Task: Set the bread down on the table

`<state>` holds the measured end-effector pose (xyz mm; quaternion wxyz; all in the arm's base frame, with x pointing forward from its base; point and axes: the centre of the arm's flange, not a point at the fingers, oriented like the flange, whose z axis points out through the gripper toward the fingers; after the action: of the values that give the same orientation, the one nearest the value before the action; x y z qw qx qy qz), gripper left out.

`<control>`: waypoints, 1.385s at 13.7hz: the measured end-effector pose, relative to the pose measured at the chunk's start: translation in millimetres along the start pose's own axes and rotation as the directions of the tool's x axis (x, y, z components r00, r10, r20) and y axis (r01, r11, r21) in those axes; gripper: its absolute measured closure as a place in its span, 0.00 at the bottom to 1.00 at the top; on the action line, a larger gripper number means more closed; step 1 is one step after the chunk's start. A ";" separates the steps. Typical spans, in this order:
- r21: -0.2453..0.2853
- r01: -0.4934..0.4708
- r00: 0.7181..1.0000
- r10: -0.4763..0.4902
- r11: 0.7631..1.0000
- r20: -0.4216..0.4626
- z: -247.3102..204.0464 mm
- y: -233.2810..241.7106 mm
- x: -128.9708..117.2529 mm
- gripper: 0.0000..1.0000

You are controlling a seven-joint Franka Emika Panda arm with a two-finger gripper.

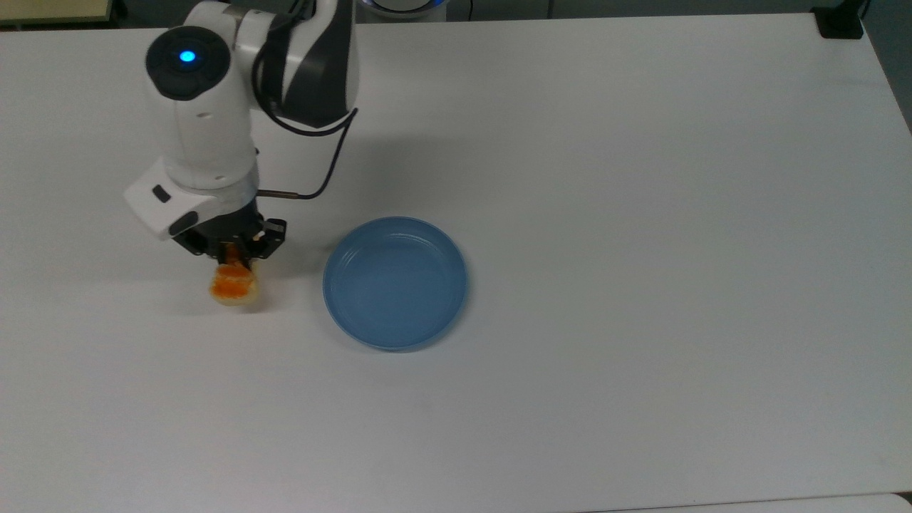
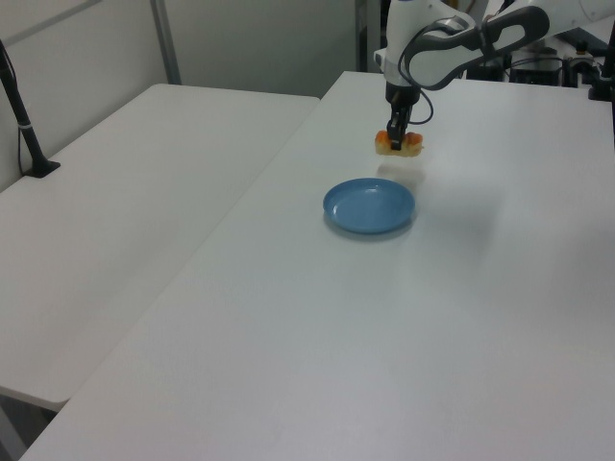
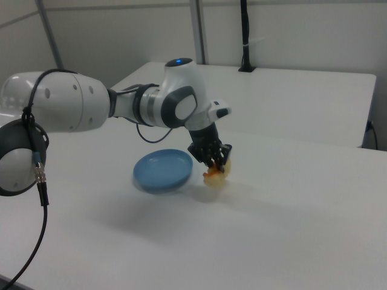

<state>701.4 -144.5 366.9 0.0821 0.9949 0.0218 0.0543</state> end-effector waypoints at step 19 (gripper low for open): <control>-0.021 -0.080 0.997 0.080 0.997 0.001 -158.1 -119.1 -7.6 0.00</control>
<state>672.1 -2.0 501.3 0.0903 0.9941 -0.0187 0.0566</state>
